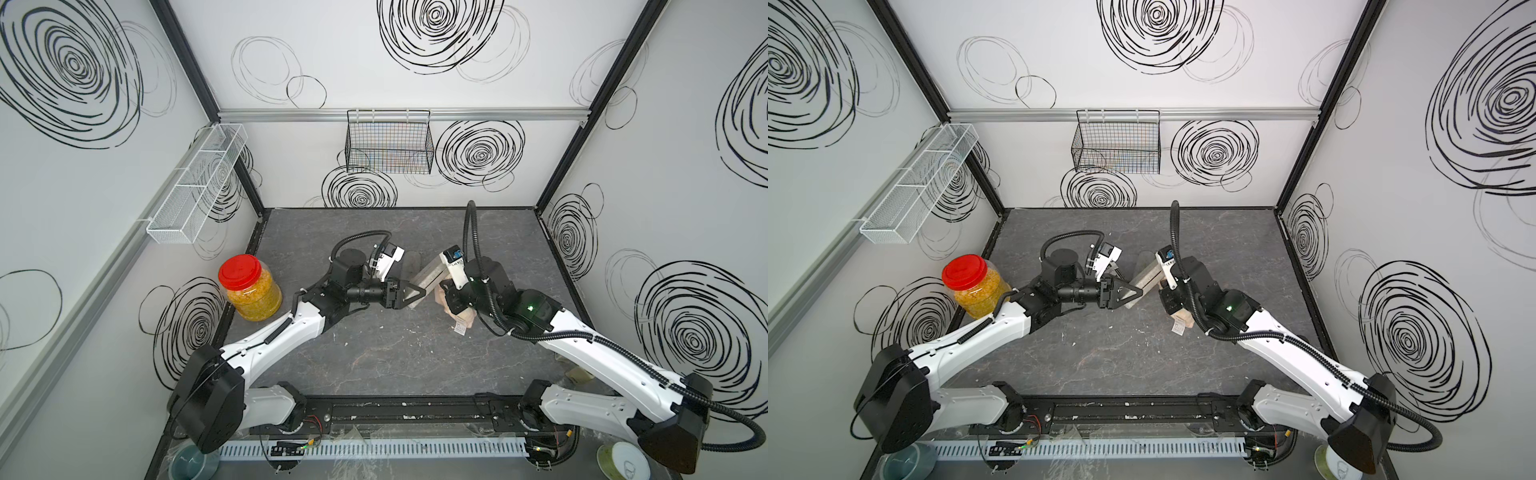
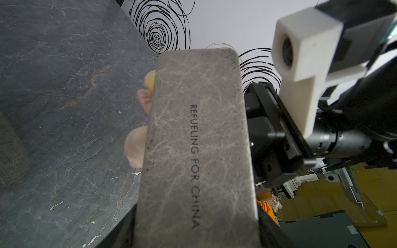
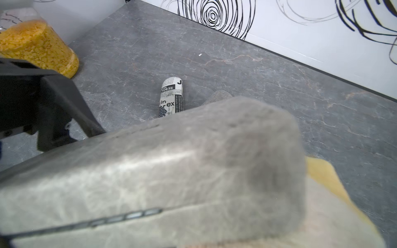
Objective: Wipe the eyeglass case
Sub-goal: Wipe the dirt from the eyeglass case.
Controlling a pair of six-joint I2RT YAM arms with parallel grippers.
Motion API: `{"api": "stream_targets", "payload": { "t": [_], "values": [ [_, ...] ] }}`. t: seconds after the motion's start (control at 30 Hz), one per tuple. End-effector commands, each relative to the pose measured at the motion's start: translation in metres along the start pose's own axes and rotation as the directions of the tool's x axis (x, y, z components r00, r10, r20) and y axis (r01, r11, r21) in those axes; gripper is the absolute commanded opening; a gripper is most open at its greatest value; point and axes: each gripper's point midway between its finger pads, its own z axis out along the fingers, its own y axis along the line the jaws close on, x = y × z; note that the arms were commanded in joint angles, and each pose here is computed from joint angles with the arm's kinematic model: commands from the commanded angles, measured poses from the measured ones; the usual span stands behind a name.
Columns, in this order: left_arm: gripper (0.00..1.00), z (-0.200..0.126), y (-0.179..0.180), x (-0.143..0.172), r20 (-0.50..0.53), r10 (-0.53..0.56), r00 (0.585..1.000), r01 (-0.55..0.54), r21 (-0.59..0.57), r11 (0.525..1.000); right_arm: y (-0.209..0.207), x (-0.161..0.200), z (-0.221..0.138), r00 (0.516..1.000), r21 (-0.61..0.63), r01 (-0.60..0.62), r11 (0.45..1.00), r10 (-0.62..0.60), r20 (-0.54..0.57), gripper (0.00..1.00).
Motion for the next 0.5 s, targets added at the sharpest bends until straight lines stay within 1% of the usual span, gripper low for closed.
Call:
{"api": "stream_targets", "payload": {
  "t": [0.0, 0.07, 0.17, 0.27, 0.33, 0.4, 0.47],
  "values": [
    [0.55, 0.006, -0.015, 0.005, -0.038, 0.039, 0.999, -0.036, 0.074, 0.997, 0.038, -0.029, -0.012, 0.993, -0.179, 0.026, 0.983, -0.004, 0.118, 0.07],
    [0.56, 0.007, -0.014, 0.006, -0.044, 0.036, 0.998, -0.033, 0.073, 0.997, 0.054, -0.029, -0.013, 0.991, -0.215, 0.057, 0.975, -0.03, 0.129, 0.07],
    [0.56, 0.007, -0.014, 0.006, -0.046, 0.036, 0.998, -0.032, 0.071, 0.997, 0.057, -0.025, -0.009, 0.992, -0.188, 0.071, 0.98, -0.05, 0.114, 0.06],
    [0.56, 0.007, -0.014, 0.007, -0.047, 0.043, 0.998, -0.04, 0.064, 0.997, 0.03, -0.026, -0.006, 0.993, -0.053, 0.028, 0.998, -0.021, 0.119, 0.04],
    [0.56, 0.007, -0.011, 0.011, -0.056, 0.045, 0.997, -0.042, 0.052, 0.998, 0.008, -0.028, -0.007, 0.993, 0.03, -0.011, 0.999, 0.007, 0.122, 0.03],
    [0.56, 0.008, -0.008, 0.013, -0.062, 0.044, 0.997, -0.042, 0.041, 0.998, -0.003, -0.029, -0.007, 0.992, 0.04, -0.044, 0.998, 0.039, 0.12, 0.03],
    [0.56, 0.01, -0.005, 0.015, -0.067, 0.04, 0.997, -0.037, 0.039, 0.999, 0.001, -0.03, -0.008, 0.991, -0.005, -0.047, 0.999, 0.047, 0.124, 0.04]
  ]
}}
